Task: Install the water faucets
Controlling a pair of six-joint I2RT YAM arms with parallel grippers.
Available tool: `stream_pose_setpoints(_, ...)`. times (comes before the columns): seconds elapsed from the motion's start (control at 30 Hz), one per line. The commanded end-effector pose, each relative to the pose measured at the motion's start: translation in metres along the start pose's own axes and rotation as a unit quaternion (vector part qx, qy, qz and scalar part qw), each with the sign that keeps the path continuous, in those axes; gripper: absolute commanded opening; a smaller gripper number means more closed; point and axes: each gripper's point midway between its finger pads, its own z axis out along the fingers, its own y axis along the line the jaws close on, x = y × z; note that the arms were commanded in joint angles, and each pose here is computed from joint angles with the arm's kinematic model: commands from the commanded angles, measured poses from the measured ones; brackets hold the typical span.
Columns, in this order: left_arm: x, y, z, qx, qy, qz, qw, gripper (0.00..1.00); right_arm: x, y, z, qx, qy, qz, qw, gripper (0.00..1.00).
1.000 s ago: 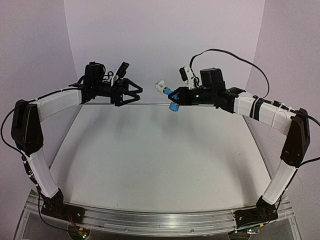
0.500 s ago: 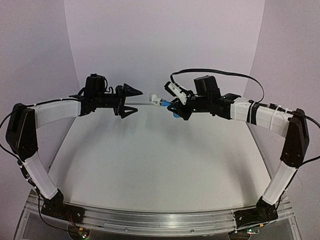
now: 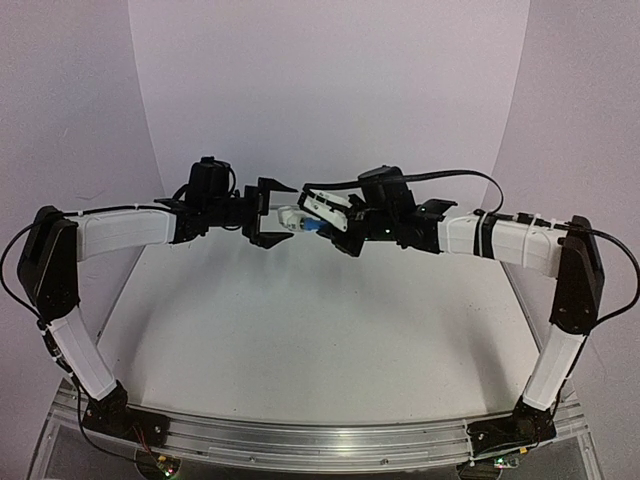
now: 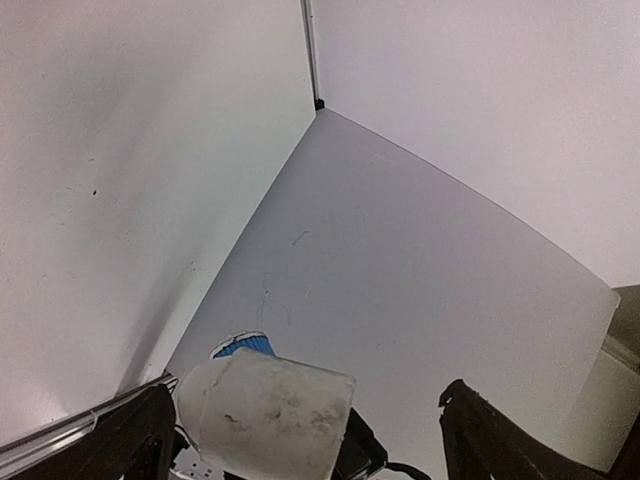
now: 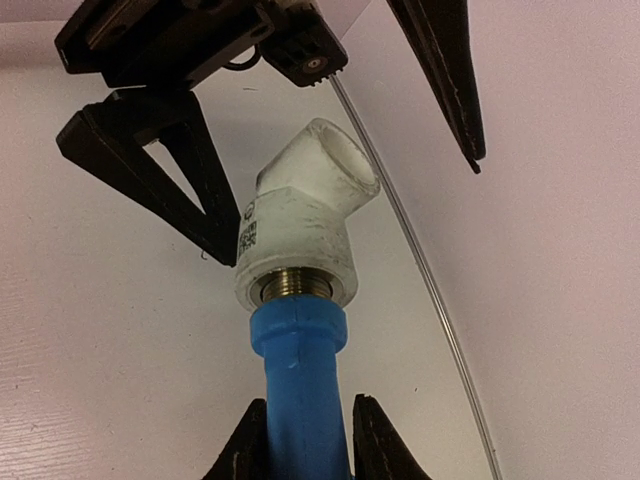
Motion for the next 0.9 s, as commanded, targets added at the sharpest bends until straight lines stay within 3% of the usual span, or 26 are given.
stream_pose_setpoints(0.0,-0.003,-0.021,0.002,0.033,-0.015,0.009,0.999,0.87,-0.042,-0.035,-0.007,0.060,-0.047,-0.002,0.997,0.00)
stream_pose_setpoints(0.23,-0.008,-0.018,0.006,0.032,-0.021,0.011,0.999,0.78,-0.050,-0.039,-0.004,0.065,-0.054,0.015,0.996,0.00)
stream_pose_setpoints(0.57,-0.017,-0.031,0.018,0.064,-0.015,0.083,0.994,0.44,-0.056,-0.036,-0.006,0.058,-0.058,0.053,0.995,0.00)
stream_pose_setpoints(0.73,-0.018,-0.043,0.019,0.080,-0.019,0.159,0.984,0.22,-0.067,-0.040,-0.009,0.044,-0.074,0.143,0.986,0.00)
stream_pose_setpoints(0.87,-0.020,-0.055,0.019,0.096,-0.032,0.269,0.958,0.03,-0.078,-0.045,-0.009,0.022,-0.077,0.268,0.960,0.00)
